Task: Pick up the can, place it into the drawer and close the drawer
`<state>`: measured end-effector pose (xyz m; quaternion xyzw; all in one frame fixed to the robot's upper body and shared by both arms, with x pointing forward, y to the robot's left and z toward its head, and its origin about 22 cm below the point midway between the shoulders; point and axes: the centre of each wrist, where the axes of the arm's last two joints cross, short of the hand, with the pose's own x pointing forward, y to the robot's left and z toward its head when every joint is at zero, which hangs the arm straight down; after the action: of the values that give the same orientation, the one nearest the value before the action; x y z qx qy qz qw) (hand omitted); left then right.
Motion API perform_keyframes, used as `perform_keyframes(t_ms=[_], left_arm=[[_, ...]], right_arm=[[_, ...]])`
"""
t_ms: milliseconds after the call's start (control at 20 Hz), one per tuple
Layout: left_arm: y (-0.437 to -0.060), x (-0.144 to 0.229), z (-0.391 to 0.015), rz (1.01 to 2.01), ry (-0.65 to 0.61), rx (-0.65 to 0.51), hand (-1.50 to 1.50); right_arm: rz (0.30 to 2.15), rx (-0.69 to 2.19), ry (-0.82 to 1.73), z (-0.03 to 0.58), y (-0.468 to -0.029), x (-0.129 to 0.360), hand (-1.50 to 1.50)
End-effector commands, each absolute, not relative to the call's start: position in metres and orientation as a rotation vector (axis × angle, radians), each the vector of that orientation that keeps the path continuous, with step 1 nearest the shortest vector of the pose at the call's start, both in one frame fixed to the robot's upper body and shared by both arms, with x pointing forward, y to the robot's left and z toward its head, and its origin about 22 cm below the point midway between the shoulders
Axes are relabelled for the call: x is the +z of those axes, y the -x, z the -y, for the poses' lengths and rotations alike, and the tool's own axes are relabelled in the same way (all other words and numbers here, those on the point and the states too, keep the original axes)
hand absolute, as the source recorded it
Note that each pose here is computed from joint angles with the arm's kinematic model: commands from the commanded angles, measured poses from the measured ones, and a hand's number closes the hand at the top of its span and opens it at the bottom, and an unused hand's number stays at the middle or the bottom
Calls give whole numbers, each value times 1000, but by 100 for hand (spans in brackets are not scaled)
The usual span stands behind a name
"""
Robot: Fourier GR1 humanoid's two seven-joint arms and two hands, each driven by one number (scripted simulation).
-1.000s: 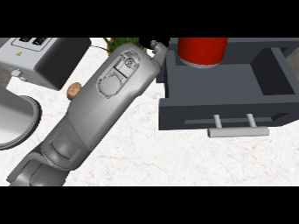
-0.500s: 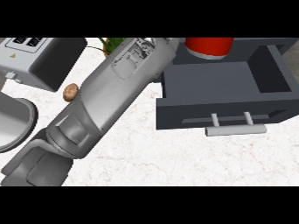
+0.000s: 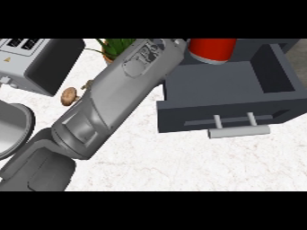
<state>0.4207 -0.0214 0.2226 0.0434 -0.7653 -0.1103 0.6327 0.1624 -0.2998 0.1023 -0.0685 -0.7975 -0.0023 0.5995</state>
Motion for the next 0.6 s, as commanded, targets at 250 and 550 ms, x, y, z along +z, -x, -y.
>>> perform_keyframes(t_ms=[250,550], left_arm=[[-426,182,10,1765,-196,-272,150],[-432,175,5,1767,-238,-280,150]], right_arm=[[1860,0,167,295,-174,104,-150],[1882,16,143,298,-174,119,-150]])
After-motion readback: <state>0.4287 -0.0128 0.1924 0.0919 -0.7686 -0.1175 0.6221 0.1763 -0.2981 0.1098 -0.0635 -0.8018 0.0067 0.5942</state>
